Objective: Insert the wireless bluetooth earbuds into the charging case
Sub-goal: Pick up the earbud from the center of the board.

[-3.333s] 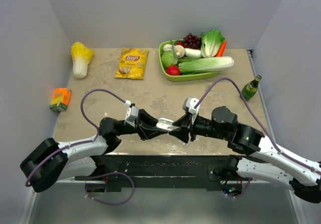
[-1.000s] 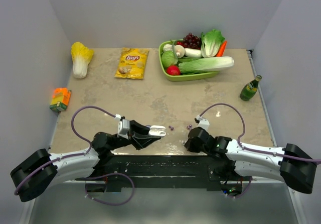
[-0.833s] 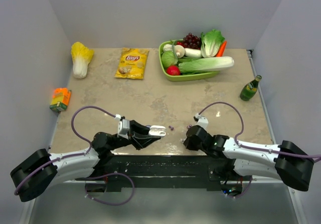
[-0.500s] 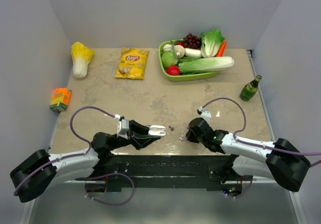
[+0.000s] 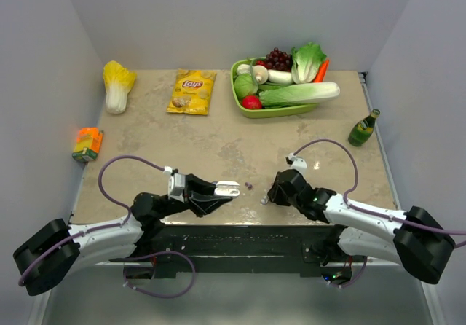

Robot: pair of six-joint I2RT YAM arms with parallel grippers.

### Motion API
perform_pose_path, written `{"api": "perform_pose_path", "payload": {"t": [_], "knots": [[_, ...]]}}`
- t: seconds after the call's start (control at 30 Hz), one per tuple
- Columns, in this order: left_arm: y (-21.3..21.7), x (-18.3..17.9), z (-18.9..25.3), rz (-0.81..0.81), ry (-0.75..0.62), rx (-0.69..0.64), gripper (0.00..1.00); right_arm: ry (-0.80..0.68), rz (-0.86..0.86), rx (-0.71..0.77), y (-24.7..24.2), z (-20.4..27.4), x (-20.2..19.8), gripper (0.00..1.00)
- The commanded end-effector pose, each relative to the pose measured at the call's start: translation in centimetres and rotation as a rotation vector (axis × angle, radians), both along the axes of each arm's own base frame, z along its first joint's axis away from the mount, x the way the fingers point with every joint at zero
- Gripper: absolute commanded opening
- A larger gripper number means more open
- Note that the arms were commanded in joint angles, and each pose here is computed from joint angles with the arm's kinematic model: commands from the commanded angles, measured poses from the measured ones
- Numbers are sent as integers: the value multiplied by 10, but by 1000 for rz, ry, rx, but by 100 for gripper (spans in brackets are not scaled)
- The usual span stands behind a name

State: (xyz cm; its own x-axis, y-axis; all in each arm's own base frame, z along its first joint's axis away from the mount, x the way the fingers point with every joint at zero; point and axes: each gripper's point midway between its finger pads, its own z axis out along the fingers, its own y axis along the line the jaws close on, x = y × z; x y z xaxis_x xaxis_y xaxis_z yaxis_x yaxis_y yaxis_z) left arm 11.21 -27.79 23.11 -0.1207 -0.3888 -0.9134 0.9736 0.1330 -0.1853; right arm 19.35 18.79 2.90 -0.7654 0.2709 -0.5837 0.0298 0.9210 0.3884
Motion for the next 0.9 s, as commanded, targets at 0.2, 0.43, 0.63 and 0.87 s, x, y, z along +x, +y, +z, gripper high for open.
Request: {"api": "perform_pose_path", "payload": {"t": [0.2,0.43,0.63,0.87], "knots": [[11,-9,-16,6,-9,-9,0,64,92,30,7,-16,-18,33],[12,-9,-18,8,-4,-8,0,63,114,46,13,-16,-19,34],[11,-9,-20,7,0,0,0,74,132,33,15,-18,-19,33],[12,-10,-23,4,2,4,0,79,153,58,20,-18,-22,18]]}}
